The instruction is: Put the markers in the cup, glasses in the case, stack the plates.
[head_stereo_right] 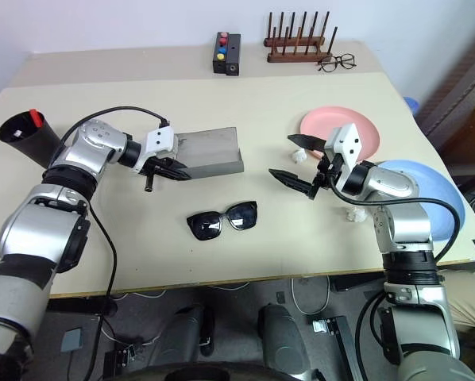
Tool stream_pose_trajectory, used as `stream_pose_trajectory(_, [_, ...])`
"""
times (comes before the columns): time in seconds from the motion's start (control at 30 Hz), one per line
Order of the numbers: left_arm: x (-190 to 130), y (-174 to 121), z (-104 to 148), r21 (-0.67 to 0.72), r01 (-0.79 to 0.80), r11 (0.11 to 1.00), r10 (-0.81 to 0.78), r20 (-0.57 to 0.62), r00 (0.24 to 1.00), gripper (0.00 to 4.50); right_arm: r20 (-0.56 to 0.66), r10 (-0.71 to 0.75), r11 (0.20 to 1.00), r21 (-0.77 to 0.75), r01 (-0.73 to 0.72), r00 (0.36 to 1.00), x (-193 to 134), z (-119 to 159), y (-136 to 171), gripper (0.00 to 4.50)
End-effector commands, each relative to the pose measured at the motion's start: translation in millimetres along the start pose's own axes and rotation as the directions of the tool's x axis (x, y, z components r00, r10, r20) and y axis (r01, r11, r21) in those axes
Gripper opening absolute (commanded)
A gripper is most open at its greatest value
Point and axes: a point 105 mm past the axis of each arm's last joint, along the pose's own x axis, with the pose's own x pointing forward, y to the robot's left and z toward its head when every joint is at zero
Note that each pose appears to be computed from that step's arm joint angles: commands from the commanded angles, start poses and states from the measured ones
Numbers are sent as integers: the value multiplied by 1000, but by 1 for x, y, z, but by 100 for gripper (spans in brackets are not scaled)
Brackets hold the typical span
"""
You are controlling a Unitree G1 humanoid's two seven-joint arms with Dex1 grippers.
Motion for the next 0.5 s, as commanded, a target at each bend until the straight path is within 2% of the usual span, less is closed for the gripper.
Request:
stream_pose_trajectory(0.03, [1, 4, 11, 35, -16, 999, 15, 22, 1000, 59, 43, -1, 998, -60, 3, 999, 3, 16, -4, 450])
stream_pose_trajectory(0.1, [4, 4, 13, 28, -15, 999, 14, 28, 1000, 3, 44, -1, 998, -63, 4, 999, 3, 17, -5, 450])
stream_pose_trajectory(0.5, [0, -2, 14, 72, 30, 997, -32, 27, 999, 1, 48, -13, 998, -68, 16, 999, 1, 16, -6, 450])
